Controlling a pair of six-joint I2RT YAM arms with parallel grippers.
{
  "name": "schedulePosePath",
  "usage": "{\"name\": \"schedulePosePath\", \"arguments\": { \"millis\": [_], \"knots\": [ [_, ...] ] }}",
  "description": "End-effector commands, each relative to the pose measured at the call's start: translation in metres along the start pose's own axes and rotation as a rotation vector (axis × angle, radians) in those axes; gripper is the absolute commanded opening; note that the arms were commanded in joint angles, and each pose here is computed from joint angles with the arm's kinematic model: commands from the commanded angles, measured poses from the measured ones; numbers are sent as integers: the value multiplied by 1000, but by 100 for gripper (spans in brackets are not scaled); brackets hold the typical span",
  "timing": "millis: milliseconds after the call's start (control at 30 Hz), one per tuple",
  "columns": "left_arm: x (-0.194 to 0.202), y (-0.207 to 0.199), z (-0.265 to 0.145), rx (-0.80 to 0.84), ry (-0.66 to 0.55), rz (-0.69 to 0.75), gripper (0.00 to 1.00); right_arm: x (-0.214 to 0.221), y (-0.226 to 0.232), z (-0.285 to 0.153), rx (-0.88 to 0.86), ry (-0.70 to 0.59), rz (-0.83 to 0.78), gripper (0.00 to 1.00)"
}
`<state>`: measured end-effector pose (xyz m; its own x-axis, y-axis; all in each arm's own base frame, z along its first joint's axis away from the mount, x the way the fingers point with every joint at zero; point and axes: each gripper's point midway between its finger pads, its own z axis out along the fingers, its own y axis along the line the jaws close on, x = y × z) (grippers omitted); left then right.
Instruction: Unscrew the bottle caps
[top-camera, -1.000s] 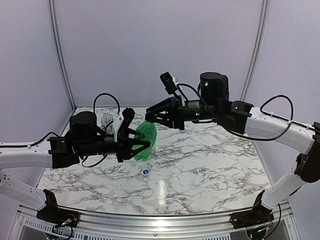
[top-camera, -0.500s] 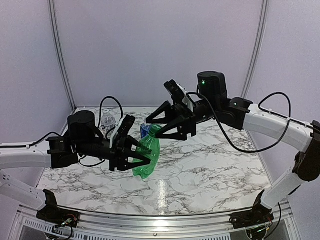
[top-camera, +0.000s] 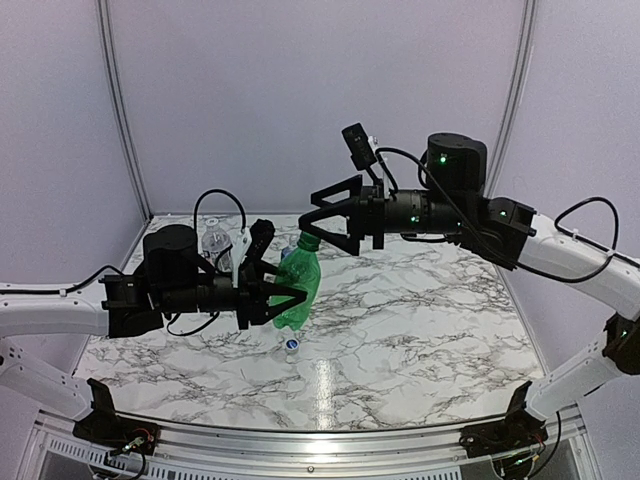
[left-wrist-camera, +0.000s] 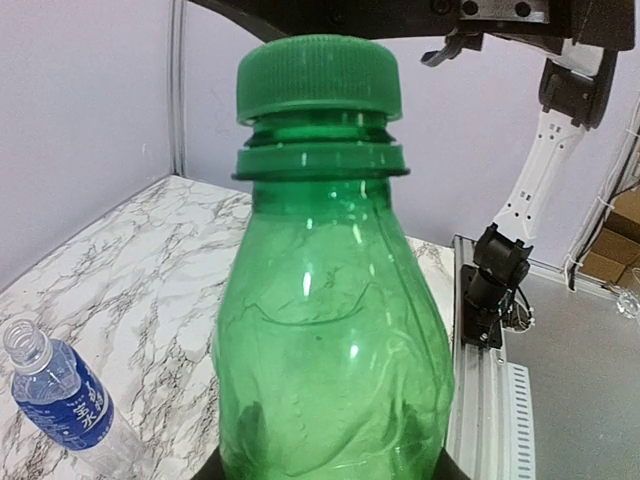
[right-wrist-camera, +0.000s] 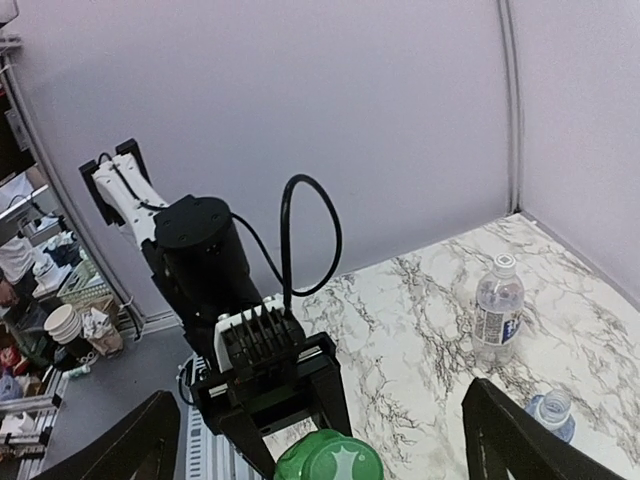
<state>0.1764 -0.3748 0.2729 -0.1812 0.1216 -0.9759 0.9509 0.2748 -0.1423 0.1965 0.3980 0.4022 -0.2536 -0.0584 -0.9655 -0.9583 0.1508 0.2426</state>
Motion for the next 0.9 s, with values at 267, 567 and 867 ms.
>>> {"name": "schedulePosePath", "arguments": {
  "millis": [267, 567, 867],
  "knots": [
    [-23, 24, 1, -170, -74, 20, 7, 5, -45, 20, 250, -10, 105, 79],
    [-23, 32, -1, -218, -75, 32, 7, 14, -39, 27, 192, 8, 121, 63],
    [-24, 33, -4, -230, -78, 40, 7, 20, -35, 32, 149, 17, 126, 45]
  ]
}}
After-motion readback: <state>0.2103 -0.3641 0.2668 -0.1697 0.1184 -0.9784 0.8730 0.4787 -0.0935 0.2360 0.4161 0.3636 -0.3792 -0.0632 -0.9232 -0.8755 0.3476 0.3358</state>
